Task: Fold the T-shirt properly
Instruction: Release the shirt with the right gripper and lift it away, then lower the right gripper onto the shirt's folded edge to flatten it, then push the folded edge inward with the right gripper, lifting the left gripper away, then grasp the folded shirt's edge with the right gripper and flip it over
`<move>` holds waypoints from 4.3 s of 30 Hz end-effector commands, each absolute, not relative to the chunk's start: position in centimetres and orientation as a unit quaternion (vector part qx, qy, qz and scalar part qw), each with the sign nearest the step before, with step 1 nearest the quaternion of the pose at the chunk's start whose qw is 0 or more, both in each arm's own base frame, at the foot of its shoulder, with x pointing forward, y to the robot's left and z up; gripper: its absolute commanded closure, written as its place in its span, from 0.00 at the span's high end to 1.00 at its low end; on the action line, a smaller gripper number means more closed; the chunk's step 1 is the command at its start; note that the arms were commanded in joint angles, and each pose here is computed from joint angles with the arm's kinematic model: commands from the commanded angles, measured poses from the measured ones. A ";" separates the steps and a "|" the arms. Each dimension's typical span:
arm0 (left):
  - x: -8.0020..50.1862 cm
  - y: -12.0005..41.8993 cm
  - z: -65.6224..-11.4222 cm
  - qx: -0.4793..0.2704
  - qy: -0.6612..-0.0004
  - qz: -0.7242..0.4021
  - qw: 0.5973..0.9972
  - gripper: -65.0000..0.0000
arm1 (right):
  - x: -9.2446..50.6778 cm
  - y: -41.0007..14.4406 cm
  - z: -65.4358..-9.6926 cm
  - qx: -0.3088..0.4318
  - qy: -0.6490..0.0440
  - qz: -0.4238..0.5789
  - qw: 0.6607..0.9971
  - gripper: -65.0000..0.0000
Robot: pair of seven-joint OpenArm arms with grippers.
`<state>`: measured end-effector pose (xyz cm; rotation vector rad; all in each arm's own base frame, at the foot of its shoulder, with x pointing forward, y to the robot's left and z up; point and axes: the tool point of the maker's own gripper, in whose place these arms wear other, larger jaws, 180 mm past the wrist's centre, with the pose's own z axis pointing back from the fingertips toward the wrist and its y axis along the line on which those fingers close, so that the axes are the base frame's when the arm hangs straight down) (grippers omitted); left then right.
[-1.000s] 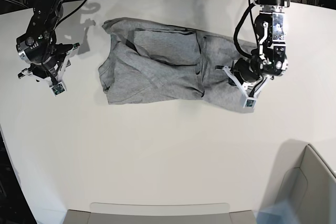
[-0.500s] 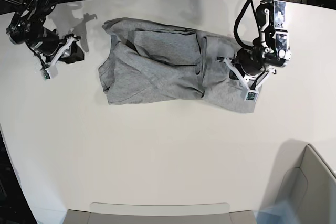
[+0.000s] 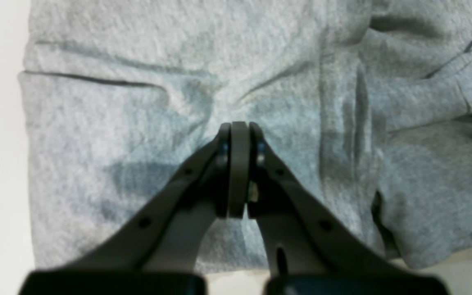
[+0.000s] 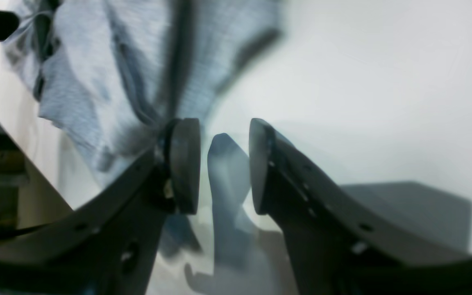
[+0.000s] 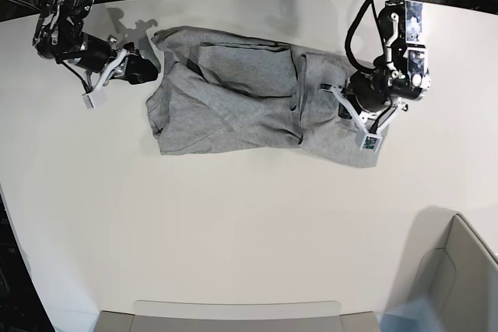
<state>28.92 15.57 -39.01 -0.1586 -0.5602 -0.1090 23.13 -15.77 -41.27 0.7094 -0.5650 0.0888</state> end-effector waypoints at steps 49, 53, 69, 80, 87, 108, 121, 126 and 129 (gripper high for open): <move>27.6 12.3 -39.7 -0.097 -0.265 -0.105 0.954 0.00 | 25.1 -15.9 -40.1 0.267 -0.328 -0.063 0.904 0.32; 27.6 12.3 -39.7 -0.097 -0.265 -0.105 0.954 0.00 | 24.7 -15.6 -41.2 0.276 -0.311 -0.073 0.907 0.32; 26.5 12.3 -40.5 -0.099 -0.252 -0.103 0.957 0.00 | 26.4 -11.4 -40.5 0.317 -0.313 -0.038 0.894 0.32; 26.5 12.3 -40.5 -0.099 -0.251 -0.103 0.957 0.00 | 27.7 -7.5 -41.3 0.296 -0.304 0.007 0.905 0.32; 26.7 11.3 -37.7 -0.104 -0.289 -0.119 0.944 0.00 | 28.3 -5.2 -42.5 0.303 -0.281 0.045 0.909 0.27; 27.0 10.9 -33.6 -0.219 -0.337 -0.045 0.914 0.00 | 32.5 -25.6 -40.7 -0.003 -0.254 0.139 0.957 0.00; 26.1 15.4 -34.0 -0.189 -0.337 0.013 0.922 0.00 | 35.9 -15.4 -32.0 -0.190 -0.331 0.323 0.866 0.00; 26.4 17.5 -33.6 -0.172 -0.349 0.038 0.920 0.00 | 35.5 -9.4 -31.4 -0.231 -0.331 0.406 0.820 0.00; 26.5 18.6 -33.4 -0.163 -0.355 0.051 0.919 0.00 | 34.5 -5.7 -31.6 -0.230 -0.334 0.449 0.796 0.00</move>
